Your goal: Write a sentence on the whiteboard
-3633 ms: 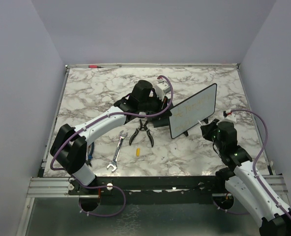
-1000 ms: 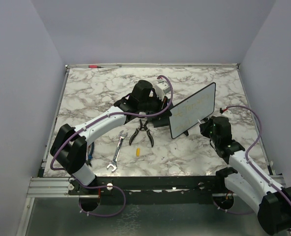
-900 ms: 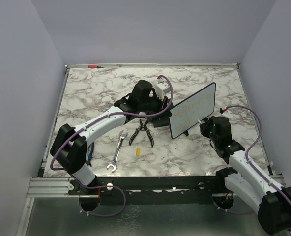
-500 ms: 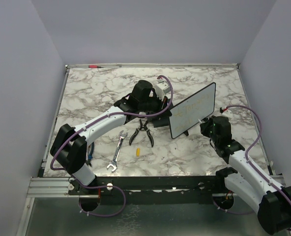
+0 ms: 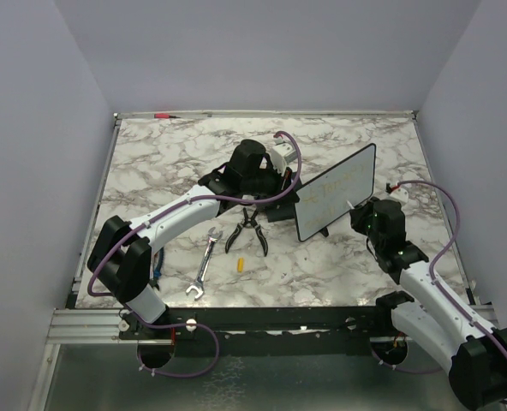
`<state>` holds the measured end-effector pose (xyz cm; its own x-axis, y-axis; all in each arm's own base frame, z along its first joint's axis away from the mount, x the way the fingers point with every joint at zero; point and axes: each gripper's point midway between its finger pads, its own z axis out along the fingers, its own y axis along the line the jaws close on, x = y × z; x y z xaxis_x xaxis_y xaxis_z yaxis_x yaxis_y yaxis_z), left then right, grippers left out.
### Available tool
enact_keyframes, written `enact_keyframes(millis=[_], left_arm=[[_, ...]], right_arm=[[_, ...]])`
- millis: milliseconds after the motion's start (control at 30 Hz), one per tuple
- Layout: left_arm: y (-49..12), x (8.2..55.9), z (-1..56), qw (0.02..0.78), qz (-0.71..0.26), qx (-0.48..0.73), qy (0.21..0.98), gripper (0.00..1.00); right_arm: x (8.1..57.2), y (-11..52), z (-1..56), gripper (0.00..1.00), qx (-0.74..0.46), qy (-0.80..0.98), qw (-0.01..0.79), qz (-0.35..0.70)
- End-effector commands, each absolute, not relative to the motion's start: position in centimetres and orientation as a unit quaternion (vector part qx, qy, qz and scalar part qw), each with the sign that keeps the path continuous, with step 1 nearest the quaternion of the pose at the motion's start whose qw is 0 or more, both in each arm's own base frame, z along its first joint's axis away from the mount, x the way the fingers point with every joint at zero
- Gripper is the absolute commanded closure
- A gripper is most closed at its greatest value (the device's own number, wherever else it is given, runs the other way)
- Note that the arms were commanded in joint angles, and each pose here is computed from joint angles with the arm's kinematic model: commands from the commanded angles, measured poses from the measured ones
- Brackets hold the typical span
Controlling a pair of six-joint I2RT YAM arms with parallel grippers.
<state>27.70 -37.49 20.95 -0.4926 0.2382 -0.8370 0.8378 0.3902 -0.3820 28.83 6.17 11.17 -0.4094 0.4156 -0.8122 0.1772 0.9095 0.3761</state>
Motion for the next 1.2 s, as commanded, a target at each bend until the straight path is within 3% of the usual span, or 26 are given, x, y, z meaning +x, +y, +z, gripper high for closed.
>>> enact_keyframes(millis=[0,433,1167], left_arm=[[-38.2,26.1,21.2,0.33,-0.441,0.374,0.746,1.0],[-38.2,26.1,21.3,0.33,-0.442,0.374,0.745,1.0],[-38.2,26.0,21.3,0.33,-0.443,0.374,0.745,1.0]], right_arm=[[30.5,6.9,15.2,0.99,0.174,0.796,0.561,0.146],[31.2,6.9,18.1,0.99,0.17,0.777,0.587,0.151],[28.7,6.6,11.6,0.99,0.19,0.824,0.516,0.135]])
